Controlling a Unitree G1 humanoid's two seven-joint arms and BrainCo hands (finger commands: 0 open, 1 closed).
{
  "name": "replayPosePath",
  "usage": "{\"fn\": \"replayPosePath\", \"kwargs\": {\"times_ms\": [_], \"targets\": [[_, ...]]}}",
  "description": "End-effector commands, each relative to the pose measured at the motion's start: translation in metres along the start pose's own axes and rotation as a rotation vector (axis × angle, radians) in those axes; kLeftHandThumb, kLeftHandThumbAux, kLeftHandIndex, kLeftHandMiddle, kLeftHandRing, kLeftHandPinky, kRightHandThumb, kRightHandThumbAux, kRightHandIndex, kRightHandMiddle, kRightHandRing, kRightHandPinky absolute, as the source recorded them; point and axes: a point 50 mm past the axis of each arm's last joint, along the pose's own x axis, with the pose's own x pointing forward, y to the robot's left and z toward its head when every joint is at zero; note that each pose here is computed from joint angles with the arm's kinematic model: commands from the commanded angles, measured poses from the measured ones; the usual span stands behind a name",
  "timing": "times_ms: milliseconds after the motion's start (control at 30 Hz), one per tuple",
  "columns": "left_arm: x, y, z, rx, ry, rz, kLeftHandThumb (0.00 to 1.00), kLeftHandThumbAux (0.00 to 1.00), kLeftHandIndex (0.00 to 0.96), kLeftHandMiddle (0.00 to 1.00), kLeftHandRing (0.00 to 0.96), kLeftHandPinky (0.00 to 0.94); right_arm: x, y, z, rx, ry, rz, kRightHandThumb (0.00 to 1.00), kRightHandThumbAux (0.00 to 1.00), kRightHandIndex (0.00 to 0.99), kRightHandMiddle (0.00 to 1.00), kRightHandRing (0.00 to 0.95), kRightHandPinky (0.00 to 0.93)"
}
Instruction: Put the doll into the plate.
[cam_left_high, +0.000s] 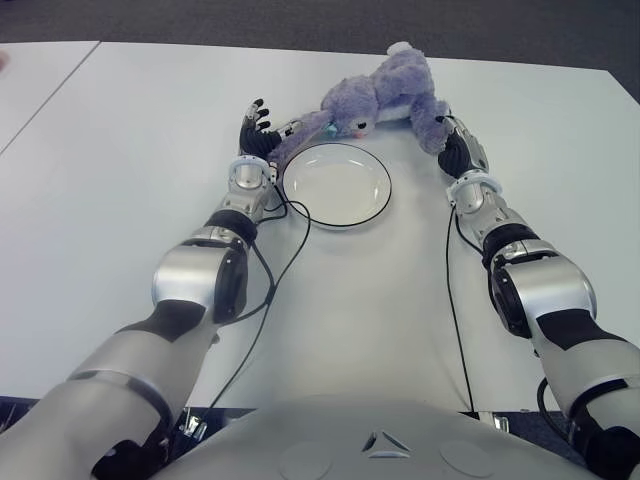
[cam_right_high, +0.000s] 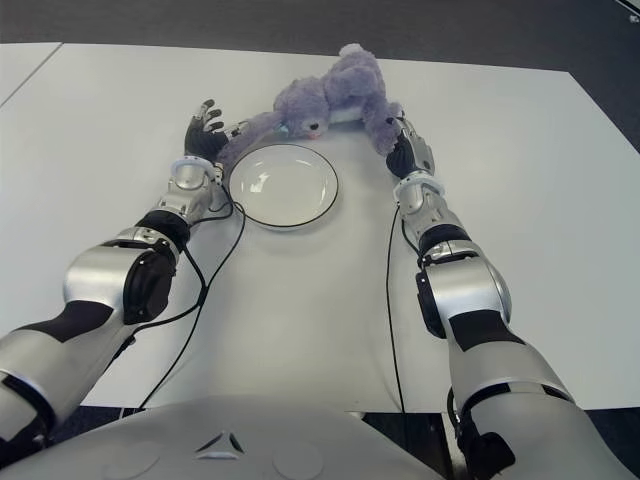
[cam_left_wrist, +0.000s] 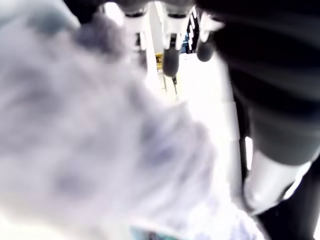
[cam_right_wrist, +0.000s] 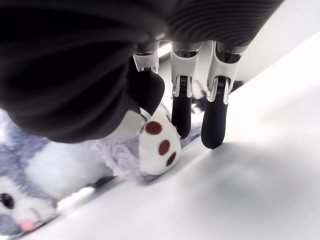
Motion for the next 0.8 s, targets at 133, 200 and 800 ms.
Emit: {"fn": "replayPosePath", "kwargs": {"times_ms": [133,200,800], "targets": [[0.01,0.035,0.01,0.178,-0.005,0.005,0.0,0.82,0.024,0.171,0.174,0.151,-0.044,0.049,-0.028,0.053,-0.013,0.265,1.0,0.739,0.058,0.041,0.245,0.417],[0.011,0.042,0.01,0.225,-0.006,0.007,0.0,0.826,0.024,0.175,0.179,0.153,-0.054,0.048,-0.035,0.053,-0.054,0.284,1.0,0.739,0.054,0.043,0.247,0.416],[0.012,0.092,0.004,0.435,0.039,0.06,0.0,0.772,0.035,0.162,0.178,0.167,-0.095,-0.013,-0.095,0.001,-0.042,0.425,1.0,0.738,0.038,0.0,0.273,0.417]]}}
